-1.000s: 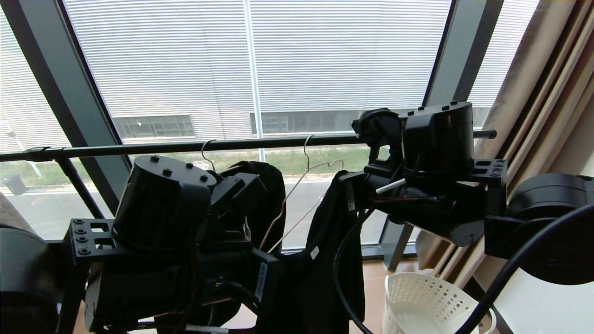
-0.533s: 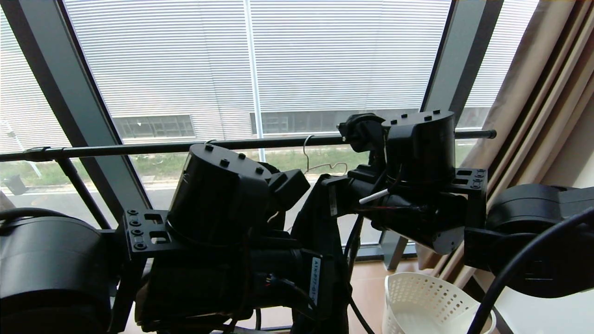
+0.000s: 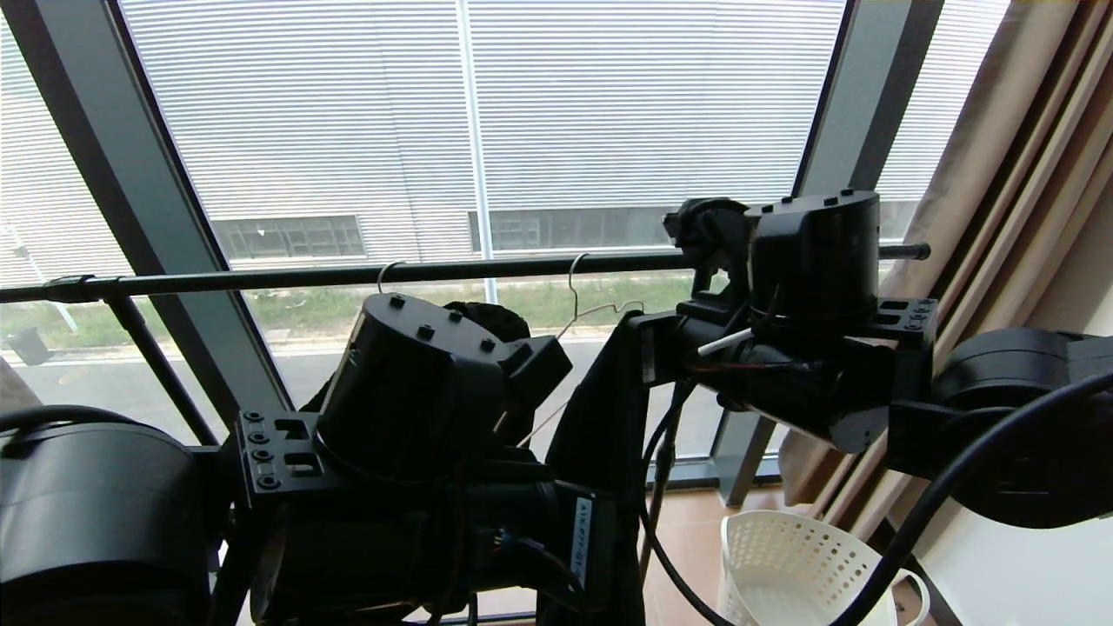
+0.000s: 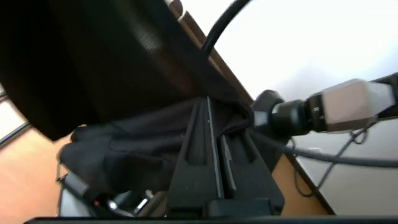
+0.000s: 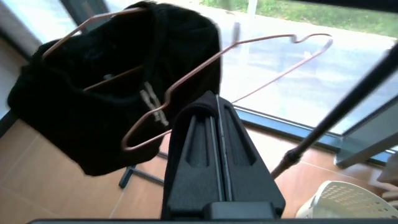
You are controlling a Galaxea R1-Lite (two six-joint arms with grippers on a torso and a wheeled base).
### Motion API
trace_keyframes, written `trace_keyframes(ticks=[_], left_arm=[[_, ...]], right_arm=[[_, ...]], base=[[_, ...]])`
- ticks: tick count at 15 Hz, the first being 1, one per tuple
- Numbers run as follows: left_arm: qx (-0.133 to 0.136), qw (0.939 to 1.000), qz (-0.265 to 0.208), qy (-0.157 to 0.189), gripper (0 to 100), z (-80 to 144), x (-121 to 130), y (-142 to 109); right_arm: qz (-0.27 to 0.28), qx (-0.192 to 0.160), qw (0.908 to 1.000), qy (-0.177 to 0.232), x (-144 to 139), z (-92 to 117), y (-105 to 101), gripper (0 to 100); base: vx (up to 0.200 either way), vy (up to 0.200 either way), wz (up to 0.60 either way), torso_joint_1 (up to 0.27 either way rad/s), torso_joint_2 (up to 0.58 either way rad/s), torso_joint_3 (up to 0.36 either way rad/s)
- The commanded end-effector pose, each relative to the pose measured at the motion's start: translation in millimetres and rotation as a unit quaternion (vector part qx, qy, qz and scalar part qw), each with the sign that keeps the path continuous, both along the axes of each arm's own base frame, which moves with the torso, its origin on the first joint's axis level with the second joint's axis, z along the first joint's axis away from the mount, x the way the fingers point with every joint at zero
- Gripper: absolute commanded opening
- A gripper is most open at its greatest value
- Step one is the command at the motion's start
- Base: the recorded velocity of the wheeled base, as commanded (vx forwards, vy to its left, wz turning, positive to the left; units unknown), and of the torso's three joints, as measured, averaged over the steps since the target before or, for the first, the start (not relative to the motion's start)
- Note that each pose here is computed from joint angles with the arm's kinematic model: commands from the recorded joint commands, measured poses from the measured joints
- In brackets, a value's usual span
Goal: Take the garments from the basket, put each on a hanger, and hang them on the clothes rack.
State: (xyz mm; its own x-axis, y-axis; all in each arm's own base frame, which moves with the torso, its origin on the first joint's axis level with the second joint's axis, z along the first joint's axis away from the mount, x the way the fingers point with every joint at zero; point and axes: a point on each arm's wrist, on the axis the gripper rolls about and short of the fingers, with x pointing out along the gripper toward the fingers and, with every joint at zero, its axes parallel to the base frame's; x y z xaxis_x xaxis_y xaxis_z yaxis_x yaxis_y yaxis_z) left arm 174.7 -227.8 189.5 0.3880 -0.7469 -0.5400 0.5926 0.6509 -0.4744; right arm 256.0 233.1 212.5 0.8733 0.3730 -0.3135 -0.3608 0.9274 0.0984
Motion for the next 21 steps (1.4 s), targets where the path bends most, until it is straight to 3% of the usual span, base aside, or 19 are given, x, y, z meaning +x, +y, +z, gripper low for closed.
trace_keyframes(ticks=[1,3,5,7,9,14,19,20,21], left_arm=[[0.002,0.9994,0.028,-0.019,0,5,2,20],[0.008,0.9977,0.058,-0.034,0,7,12,36],[0.009,0.9935,0.099,-0.056,0,14,28,44],[-0.005,0.9918,0.109,-0.067,0,23,41,40],[-0.014,0.9906,0.113,-0.076,0,29,54,32],[-0.011,0.9909,0.110,-0.077,0,28,60,25],[-0.021,0.9902,0.109,-0.085,0,35,57,25],[-0.026,0.9899,0.106,-0.090,0,39,57,22],[-0.028,0.9902,0.101,-0.093,0,41,54,19]], right_arm=[[-0.021,0.006,0.9997,-0.012,-8,14,-25,0],[-0.021,-0.006,0.9996,-0.018,-35,23,-52,0],[-0.012,-0.043,0.9990,0.003,-70,20,-79,0],[0.059,-0.079,0.9946,0.034,-115,11,-79,0],[0.103,-0.101,0.9882,0.053,-137,7,-79,0],[0.113,-0.112,0.9854,0.061,-135,3,-68,0],[0.073,-0.129,0.9855,0.082,-115,-7,-73,0],[0.074,-0.144,0.9828,0.088,-113,-13,-73,100],[0.088,-0.157,0.9794,0.092,-112,-17,-75,100]], base=[[0.000,0.000,0.00,0.000,0.00,0.000],[0.000,0.000,0.00,0.000,0.00,0.000],[0.000,0.000,0.00,0.000,0.00,0.000],[0.000,0.000,0.00,0.000,0.00,0.000],[0.000,0.000,0.00,0.000,0.00,0.000],[0.000,0.000,0.00,0.000,0.00,0.000],[0.000,0.000,0.00,0.000,0.00,0.000],[0.000,0.000,0.00,0.000,0.00,0.000],[0.000,0.000,0.00,0.000,0.00,0.000]])
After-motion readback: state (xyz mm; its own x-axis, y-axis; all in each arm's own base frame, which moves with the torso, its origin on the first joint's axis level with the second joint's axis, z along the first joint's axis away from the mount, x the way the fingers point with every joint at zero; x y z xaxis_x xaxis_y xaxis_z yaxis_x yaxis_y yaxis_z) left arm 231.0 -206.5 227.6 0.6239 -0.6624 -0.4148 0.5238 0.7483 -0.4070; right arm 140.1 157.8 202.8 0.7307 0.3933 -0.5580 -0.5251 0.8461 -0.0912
